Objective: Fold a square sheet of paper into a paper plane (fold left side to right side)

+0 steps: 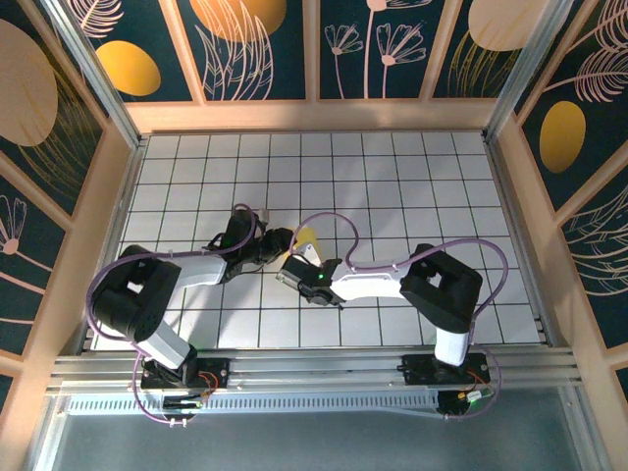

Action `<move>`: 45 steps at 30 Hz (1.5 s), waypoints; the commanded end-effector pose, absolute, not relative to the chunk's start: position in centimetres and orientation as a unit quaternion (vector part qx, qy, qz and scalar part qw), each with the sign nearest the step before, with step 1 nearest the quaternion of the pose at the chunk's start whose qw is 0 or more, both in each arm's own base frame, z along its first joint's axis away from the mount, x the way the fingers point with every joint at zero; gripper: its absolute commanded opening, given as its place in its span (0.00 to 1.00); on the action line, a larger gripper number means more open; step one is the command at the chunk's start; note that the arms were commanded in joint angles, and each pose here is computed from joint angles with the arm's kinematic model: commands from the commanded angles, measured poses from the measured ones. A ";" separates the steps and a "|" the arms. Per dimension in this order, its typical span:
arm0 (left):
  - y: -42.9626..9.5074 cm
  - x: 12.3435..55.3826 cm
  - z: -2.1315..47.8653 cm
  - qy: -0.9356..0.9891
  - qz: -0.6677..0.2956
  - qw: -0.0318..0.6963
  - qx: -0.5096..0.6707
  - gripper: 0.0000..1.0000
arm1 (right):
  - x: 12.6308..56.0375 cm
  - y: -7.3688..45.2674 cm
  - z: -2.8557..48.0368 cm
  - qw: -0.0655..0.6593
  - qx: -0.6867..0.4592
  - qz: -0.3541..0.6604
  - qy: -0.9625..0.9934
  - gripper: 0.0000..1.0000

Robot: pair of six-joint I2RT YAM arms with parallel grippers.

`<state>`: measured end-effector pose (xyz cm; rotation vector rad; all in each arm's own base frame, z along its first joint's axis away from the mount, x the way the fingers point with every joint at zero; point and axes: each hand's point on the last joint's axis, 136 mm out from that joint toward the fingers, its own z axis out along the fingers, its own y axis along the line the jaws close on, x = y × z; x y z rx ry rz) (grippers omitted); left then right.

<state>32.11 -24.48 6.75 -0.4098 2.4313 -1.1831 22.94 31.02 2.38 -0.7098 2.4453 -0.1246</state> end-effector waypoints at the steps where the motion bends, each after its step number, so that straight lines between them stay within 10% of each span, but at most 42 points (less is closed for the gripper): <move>1: -22.9 32.7 8.6 0.870 -0.410 0.232 -0.146 0.47 | 22.9 31.0 2.3 0.288 -0.267 -0.056 0.918 0.00; 24: -18.1 28.3 7.0 0.878 -0.404 0.211 -0.144 0.57 | 19.5 32.1 0.6 0.067 -0.268 0.253 0.927 0.00; 45: -24.2 29.2 4.3 0.890 -0.415 0.156 -0.108 0.51 | 19.9 31.2 -0.5 0.049 -0.248 0.265 0.931 0.00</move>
